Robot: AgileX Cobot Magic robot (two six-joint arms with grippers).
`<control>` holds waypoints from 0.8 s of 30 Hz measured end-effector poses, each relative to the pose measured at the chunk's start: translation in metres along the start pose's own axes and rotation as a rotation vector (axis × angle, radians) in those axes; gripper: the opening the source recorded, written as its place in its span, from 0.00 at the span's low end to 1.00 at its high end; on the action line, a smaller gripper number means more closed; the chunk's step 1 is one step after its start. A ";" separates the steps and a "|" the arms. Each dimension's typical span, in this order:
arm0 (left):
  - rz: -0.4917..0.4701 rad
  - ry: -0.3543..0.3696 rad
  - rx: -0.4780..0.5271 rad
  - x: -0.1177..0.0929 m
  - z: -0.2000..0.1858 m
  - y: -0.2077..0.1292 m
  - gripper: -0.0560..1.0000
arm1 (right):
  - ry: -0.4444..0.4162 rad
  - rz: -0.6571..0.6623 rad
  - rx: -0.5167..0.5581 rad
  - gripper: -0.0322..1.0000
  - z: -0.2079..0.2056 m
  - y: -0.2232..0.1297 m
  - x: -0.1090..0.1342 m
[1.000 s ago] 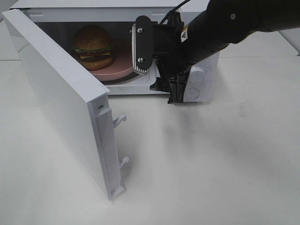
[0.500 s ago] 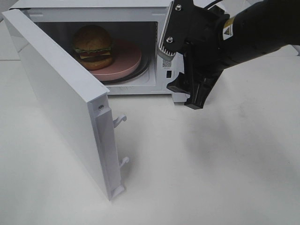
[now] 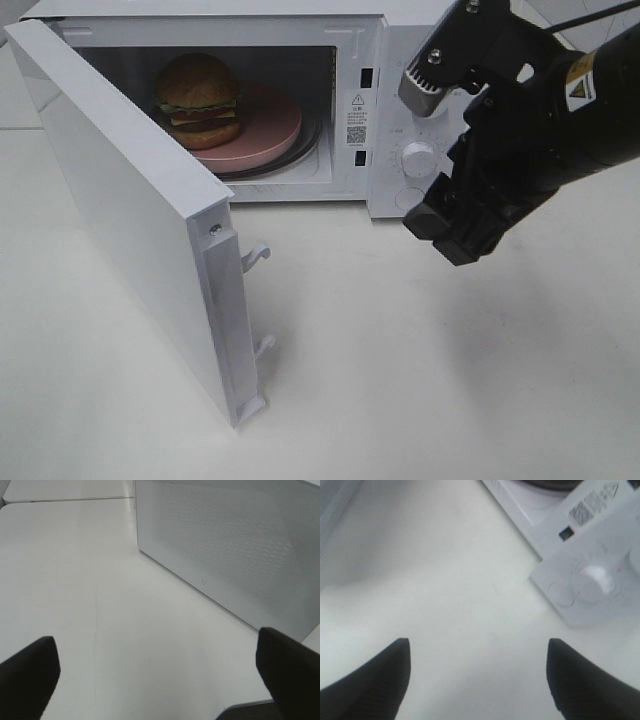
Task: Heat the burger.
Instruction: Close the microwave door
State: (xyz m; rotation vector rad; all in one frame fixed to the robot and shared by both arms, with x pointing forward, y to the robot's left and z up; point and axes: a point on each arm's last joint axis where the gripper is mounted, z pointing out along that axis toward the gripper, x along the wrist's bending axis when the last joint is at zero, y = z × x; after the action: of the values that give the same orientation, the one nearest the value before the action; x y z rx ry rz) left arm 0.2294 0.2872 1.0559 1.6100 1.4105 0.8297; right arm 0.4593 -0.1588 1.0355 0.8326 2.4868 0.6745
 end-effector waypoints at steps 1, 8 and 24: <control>0.000 0.000 0.000 0.000 0.000 0.000 0.99 | 0.014 0.063 0.052 0.75 -0.003 -0.005 0.001; 0.000 0.000 0.000 0.000 0.000 0.000 0.99 | 0.049 0.187 0.237 0.74 -0.016 -0.023 0.007; 0.000 0.000 0.000 0.000 0.000 0.000 0.99 | 0.029 0.327 0.284 0.74 -0.094 -0.053 0.014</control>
State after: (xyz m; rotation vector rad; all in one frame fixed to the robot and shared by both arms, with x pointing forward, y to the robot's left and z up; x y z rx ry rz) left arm 0.2294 0.2872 1.0559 1.6100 1.4105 0.8297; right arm 0.3754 -0.2159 1.0765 1.3637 2.5323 0.4408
